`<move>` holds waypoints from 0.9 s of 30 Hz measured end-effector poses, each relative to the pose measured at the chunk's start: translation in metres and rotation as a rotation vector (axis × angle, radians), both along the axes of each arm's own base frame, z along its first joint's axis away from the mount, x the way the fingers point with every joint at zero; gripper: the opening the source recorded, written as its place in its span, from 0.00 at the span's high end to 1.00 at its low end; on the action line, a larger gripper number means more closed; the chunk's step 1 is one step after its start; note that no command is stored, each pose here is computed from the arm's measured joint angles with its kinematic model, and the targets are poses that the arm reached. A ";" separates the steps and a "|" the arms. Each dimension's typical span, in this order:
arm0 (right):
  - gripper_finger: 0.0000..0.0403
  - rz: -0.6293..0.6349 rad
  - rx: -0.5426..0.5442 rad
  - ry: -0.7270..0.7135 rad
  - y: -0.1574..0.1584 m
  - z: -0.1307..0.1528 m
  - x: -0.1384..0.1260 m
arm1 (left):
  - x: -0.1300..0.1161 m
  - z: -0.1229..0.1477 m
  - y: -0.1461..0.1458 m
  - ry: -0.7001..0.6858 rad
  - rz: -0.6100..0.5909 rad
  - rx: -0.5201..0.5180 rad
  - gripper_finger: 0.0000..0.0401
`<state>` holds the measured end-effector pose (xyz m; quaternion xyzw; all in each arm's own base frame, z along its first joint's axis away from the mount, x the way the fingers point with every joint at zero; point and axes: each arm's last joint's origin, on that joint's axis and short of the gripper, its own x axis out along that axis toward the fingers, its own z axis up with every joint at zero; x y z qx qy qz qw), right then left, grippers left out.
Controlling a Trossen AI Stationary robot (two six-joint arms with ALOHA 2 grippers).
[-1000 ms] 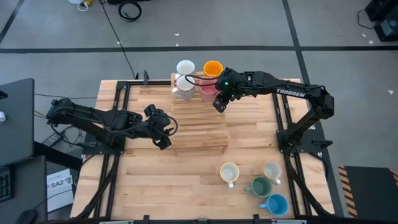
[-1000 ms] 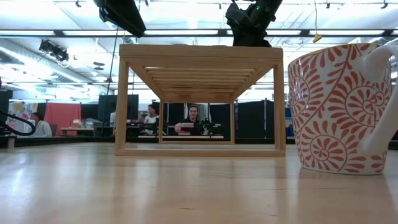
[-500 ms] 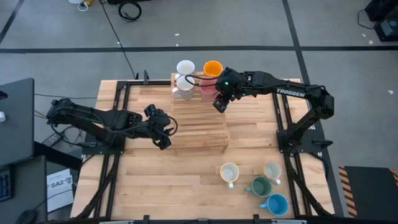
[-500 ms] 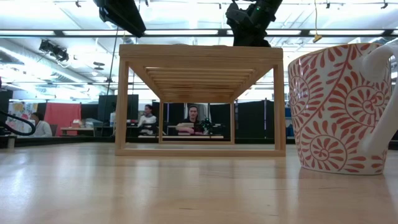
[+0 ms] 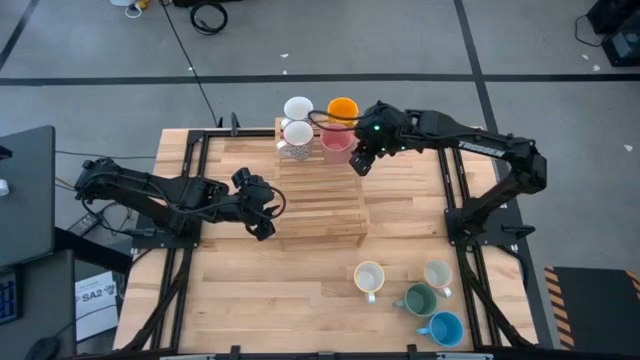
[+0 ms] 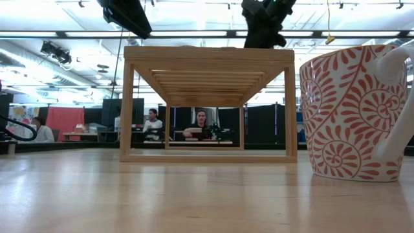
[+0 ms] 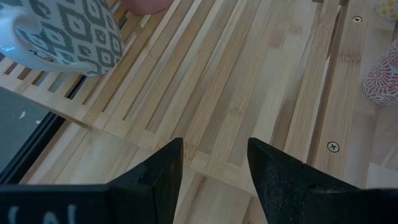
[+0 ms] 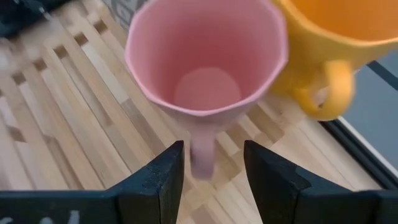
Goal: Place coffee mugs
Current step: Adjust the yellow cup on the shelf
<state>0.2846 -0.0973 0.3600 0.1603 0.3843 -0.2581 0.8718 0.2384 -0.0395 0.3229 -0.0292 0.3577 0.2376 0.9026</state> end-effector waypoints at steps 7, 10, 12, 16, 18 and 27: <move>0.57 0.000 -0.028 -0.095 0.008 0.026 -0.025 | 0.000 0.000 0.000 0.000 0.000 0.000 0.54; 0.57 -0.007 -0.004 -0.156 0.013 0.038 -0.038 | 0.000 0.000 0.000 0.000 0.000 0.000 0.54; 0.57 -0.003 0.026 -0.200 0.017 0.045 -0.046 | 0.000 0.000 0.000 0.000 0.000 0.000 0.54; 0.57 0.013 0.051 -0.259 0.023 0.056 -0.060 | 0.000 0.000 0.000 0.000 0.000 0.000 0.54; 0.57 0.006 0.038 -0.273 0.024 0.059 -0.065 | 0.000 0.000 0.000 0.000 0.000 0.000 0.54; 0.57 -0.172 -0.215 -0.179 0.004 0.062 -0.076 | 0.000 0.000 0.000 0.000 0.000 0.000 0.54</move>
